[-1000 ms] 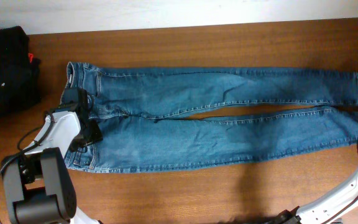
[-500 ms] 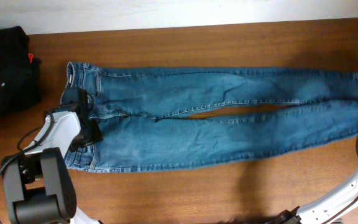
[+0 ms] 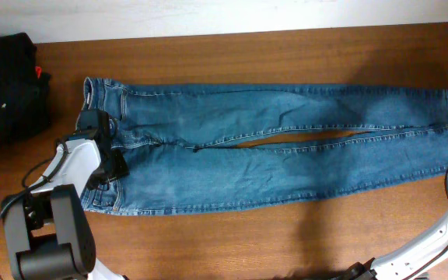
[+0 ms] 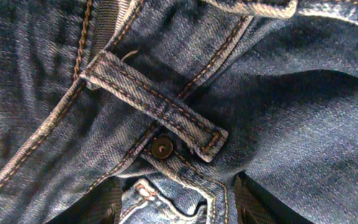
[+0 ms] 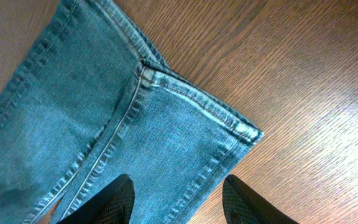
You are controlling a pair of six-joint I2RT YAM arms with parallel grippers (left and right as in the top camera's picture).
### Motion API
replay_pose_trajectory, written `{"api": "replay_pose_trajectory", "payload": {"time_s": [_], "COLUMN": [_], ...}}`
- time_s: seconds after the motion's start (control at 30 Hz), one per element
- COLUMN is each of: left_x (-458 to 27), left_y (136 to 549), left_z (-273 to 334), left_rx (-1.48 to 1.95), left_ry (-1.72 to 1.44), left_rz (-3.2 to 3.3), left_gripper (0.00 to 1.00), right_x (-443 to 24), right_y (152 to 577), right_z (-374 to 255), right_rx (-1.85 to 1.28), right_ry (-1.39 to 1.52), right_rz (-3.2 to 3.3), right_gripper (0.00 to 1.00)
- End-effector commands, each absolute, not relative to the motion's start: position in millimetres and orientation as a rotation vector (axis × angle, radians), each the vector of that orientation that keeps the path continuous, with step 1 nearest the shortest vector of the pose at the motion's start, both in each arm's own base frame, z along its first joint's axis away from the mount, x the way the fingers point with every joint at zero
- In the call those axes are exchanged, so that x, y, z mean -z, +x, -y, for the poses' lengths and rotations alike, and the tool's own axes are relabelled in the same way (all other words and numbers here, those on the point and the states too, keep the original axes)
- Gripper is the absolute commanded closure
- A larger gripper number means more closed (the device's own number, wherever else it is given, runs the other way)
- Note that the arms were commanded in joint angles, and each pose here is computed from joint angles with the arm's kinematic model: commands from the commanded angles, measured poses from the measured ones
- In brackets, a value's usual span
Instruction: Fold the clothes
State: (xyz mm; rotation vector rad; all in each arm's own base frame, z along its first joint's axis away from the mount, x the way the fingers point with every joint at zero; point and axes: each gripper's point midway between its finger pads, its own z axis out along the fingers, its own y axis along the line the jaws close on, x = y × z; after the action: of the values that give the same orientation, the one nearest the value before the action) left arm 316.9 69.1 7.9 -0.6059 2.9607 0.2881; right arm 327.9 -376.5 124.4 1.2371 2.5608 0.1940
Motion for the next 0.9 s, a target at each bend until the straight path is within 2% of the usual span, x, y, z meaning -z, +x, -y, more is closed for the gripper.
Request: {"api": "replay_pose_trajectory", "payload": {"time_s": [0.0, 0.27, 0.47, 0.6, 0.63, 0.67, 0.7, 0.87], "left_x": [-6, -12, -58, -106, -117, -129, -137, -155], "left_y": [322, 333, 364, 391, 396, 401, 405, 402], "left_z": [-71, -65, -66, -55, -51, -47, -43, -16], "left_rx": [-0.284, -0.213, -0.183, -0.093, -0.061, -0.026, 0.004, 0.208], "left_ry": [-0.619, -0.582, -0.546, -0.459, -0.438, -0.408, -0.375, -0.276], "left_rz": [-2.948, -2.932, -2.830, -2.717, -2.691, -2.666, -2.649, -2.650], "left_gripper": [0.42, 0.42, 0.42, 0.32, 0.23, 0.06, 0.01, 0.01], "right_x": [-124, -157, -176, -174, -173, -173, -172, -168], "right_y": [334, 375, 409, 422, 424, 426, 427, 413], "right_z": [366, 320, 272, 245, 241, 238, 235, 224], "right_rx": [-0.283, -0.316, -0.317, -0.315, -0.303, -0.292, -0.285, -0.311], "right_ry": [1.217, 0.896, 0.639, 0.520, 0.504, 0.493, 0.485, 0.548], "right_rz": [-2.556, -2.601, -2.644, -2.691, -2.703, -2.714, -2.723, -2.789], "right_gripper": [0.48, 0.48, 0.44, 0.42, 0.41, 0.40, 0.39, 0.38]}}
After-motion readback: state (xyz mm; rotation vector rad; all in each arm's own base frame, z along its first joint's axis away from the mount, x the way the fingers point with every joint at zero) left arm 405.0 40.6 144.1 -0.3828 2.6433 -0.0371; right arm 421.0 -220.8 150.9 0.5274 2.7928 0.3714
